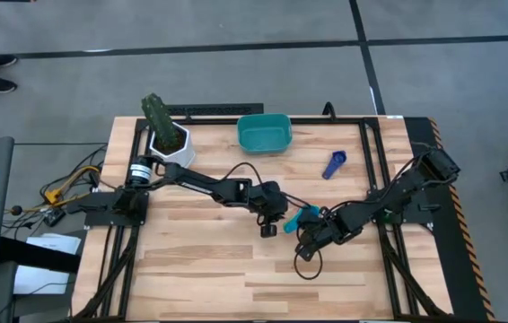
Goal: Nest measuring cups in basket
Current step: Stack the light blue measuring cup into the green measuring cup
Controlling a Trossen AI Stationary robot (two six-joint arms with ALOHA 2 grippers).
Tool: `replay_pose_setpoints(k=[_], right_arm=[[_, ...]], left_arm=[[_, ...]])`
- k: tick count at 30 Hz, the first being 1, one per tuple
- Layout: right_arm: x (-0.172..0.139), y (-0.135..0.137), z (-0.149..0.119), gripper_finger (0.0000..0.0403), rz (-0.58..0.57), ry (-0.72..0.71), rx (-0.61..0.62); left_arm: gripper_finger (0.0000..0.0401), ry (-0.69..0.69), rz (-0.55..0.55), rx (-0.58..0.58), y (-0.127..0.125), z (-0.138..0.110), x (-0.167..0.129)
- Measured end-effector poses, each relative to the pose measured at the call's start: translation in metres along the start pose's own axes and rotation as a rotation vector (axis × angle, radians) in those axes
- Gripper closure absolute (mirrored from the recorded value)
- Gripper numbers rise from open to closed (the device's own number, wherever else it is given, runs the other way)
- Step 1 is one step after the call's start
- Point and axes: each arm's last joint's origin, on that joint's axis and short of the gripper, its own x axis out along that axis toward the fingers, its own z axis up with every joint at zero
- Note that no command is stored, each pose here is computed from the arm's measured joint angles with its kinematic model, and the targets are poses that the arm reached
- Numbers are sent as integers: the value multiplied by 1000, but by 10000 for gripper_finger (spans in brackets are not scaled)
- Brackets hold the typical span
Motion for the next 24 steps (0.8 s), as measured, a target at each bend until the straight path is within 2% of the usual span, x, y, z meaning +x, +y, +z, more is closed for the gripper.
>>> replay_pose_setpoints(k=[16,24], right_arm=[[3,-8,13,345,-27,-25,7],[-6,-5,8,345,-8,-12,-13]], left_arm=[[356,-13,-46,13,-10,1,0],[356,-13,-40,7,-8,5,-5]])
